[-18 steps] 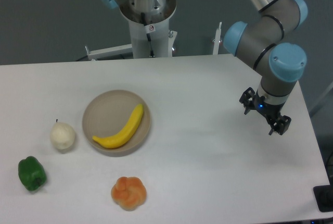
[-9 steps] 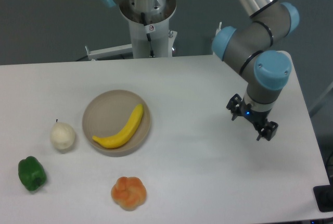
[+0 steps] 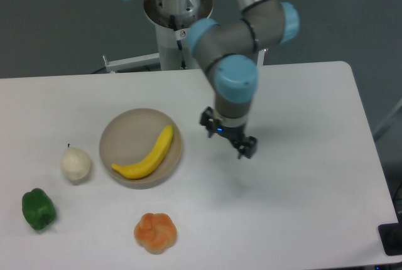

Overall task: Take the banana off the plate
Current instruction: 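Move the open gripper over the yellow banana on the plate, then lower the gripper onto the banana and close on it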

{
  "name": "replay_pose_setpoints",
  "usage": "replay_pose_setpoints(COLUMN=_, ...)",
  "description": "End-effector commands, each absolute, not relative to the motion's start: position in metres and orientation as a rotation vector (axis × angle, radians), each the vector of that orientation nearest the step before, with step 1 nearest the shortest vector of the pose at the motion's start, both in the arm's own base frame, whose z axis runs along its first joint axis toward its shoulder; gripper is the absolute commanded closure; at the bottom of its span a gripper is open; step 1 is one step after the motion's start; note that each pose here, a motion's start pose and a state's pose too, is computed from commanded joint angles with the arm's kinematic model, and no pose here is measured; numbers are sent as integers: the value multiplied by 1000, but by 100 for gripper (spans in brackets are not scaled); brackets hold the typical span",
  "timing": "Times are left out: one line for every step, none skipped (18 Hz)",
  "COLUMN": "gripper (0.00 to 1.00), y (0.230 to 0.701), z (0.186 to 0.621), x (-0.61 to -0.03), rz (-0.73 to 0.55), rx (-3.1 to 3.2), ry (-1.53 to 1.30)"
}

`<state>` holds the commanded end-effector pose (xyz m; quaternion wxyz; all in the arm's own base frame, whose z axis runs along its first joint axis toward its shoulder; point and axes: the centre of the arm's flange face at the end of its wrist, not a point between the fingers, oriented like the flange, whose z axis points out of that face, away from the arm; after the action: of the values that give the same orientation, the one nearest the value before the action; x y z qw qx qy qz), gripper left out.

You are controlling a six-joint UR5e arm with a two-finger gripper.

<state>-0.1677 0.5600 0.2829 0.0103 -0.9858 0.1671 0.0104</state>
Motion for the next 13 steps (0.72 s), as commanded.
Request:
replay_pose_setpoints(gripper=0, y=566, z=280, x=-149, rz=27, rx=-3080, ry=520)
replay_pose_setpoints(gripper=0, y=571, z=272, x=-135, rz=18, rx=-3094, ry=493)
replay_pose_setpoints(gripper=0, y=575, z=263, x=-124, rz=6, rx=-3106, ry=485)
replay_pose_setpoints(gripper=0, y=579, z=254, x=-120, rz=2, rx=-3109, ry=493)
replay_pose_setpoints(gripper=0, y=580, z=246, x=-118, rz=-5, rx=-3116, ry=489)
replay_pose_setpoints(gripper=0, y=584, z=235, x=-116, rz=-10, rx=-3125, ry=488)
replay_pose_setpoints(gripper=0, y=586, z=228, x=-114, rz=-13, rx=-3130, ry=460)
replay_pose_setpoints(gripper=0, y=587, z=227, x=-111, rz=-13, rx=-3133, ry=438)
replay_pose_setpoints(gripper=0, y=588, z=228, x=-106, rz=-11, rx=-3133, ry=428)
replay_pose_setpoints(gripper=0, y=589, z=227, x=-99, rz=-9, rx=-3140, ry=390)
replay_pose_setpoints(gripper=0, y=590, z=226, x=-97, rz=-8, rx=-3144, ry=354)
replay_pose_setpoints(gripper=0, y=593, z=222, x=-90, rz=-9, rx=-3143, ry=370)
replay_pose_setpoints(gripper=0, y=595, z=216, x=-88, rz=-5, rx=-3138, ry=377)
